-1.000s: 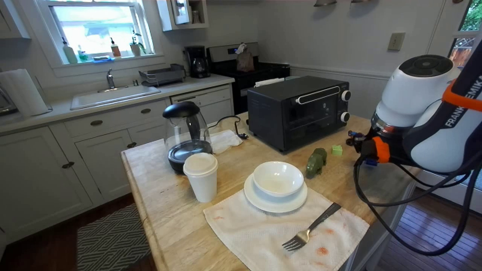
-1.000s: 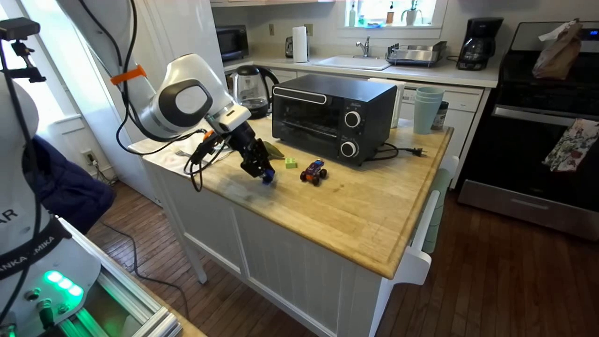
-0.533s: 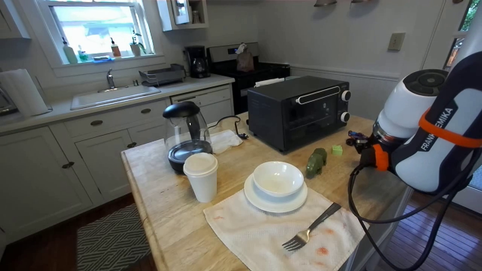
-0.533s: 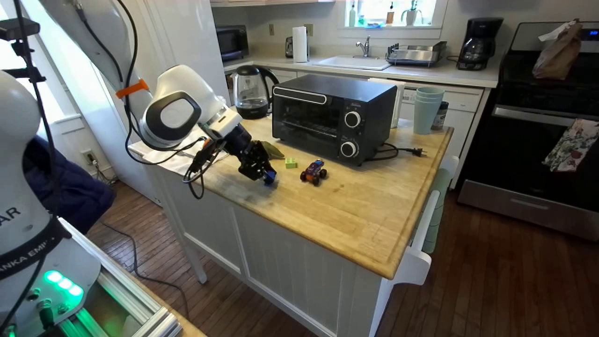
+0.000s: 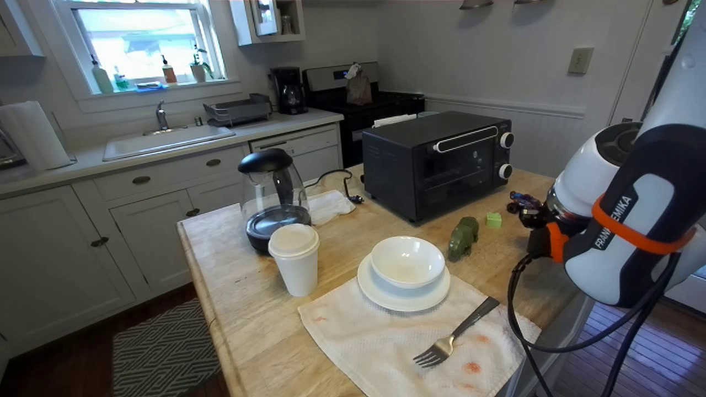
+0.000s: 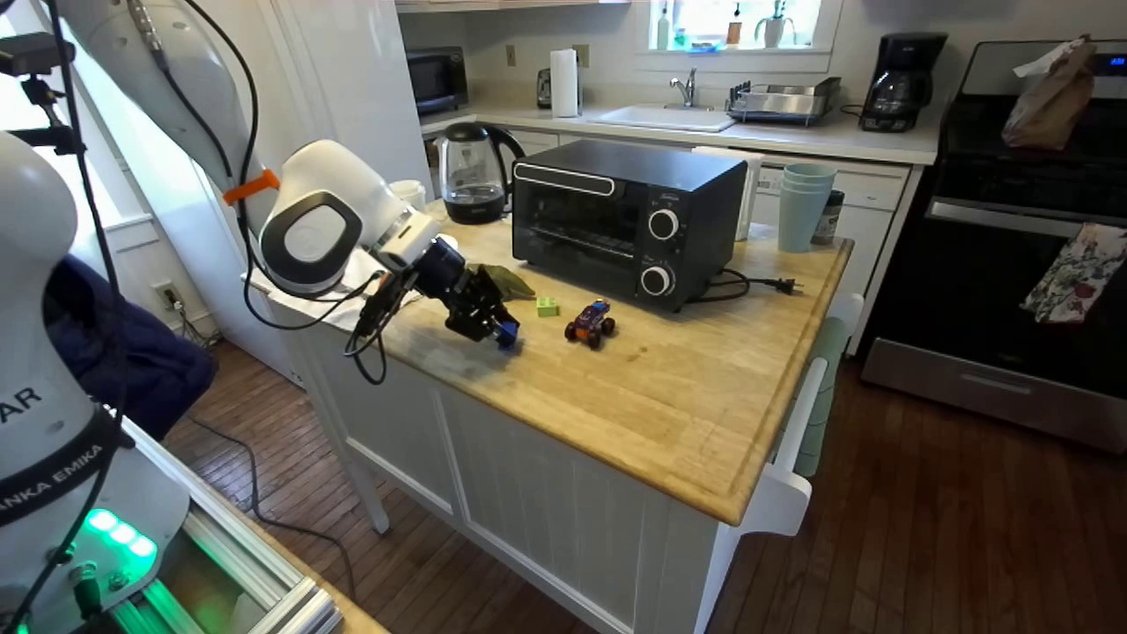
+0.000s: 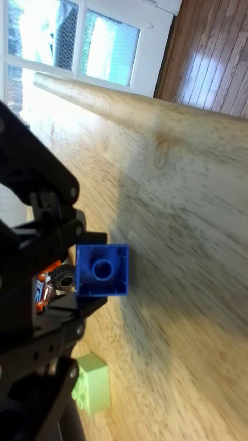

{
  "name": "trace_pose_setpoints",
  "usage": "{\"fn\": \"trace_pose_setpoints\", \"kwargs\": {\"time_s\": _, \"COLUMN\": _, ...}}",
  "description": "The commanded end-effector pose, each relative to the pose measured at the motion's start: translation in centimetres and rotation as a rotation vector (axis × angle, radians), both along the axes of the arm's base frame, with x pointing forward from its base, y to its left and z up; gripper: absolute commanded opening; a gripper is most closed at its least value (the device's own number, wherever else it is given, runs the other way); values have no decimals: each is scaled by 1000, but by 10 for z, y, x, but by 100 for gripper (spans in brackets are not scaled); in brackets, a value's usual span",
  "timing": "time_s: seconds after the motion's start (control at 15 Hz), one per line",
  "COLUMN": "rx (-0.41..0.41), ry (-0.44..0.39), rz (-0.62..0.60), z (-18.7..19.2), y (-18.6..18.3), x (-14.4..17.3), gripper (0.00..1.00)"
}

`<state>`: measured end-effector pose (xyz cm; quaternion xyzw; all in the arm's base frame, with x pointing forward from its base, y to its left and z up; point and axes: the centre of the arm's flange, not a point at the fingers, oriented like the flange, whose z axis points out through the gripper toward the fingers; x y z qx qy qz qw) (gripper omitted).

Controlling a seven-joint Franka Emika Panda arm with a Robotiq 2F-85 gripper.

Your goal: Twist the block on the table

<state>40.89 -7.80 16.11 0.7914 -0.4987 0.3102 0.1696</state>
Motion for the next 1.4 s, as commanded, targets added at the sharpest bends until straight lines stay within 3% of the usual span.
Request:
{"fn": "trace_pose_setpoints", "kwargs": {"time_s": 0.0, "rx": -66, "ry": -6, "rz": 15, "z": -11, "y": 11, "x": -3, "gripper": 13}}
{"fn": "trace_pose_setpoints", "kwargs": {"time_s": 0.27, "rx": -104, "ry": -18, "rz": 27, "z": -15, "y": 15, "x": -6, "gripper": 13}}
{"fn": "trace_pose_setpoints", "kwargs": {"time_s": 0.4, "rx": -116, "ry": -14, "rz": 38, "z": -15, "y": 16, "x": -6, "gripper": 23}}
{"fn": "trace_pose_setpoints", "kwargs": {"time_s": 0.67, "rx": -131, "ry": -12, "rz": 48, "z": -17, "y": 19, "x": -8, "gripper": 50}}
{"fn": "trace_pose_setpoints", "kwargs": {"time_s": 0.73, "rx": -132, "ry": -9, "rz": 51, "z": -18, "y": 19, "x": -8, "gripper": 69}}
{"fn": "trace_pose_setpoints", "kwargs": {"time_s": 1.0, "rx": -131, "ry": -7, "rz": 60, "z": -16, "y": 20, "x": -9, "gripper": 97}}
{"fn": "trace_pose_setpoints", "kwargs": {"time_s": 1.33, "rx": -102, "ry": 0, "rz": 53, "z": -5, "y": 14, "x": -7, "gripper": 100}}
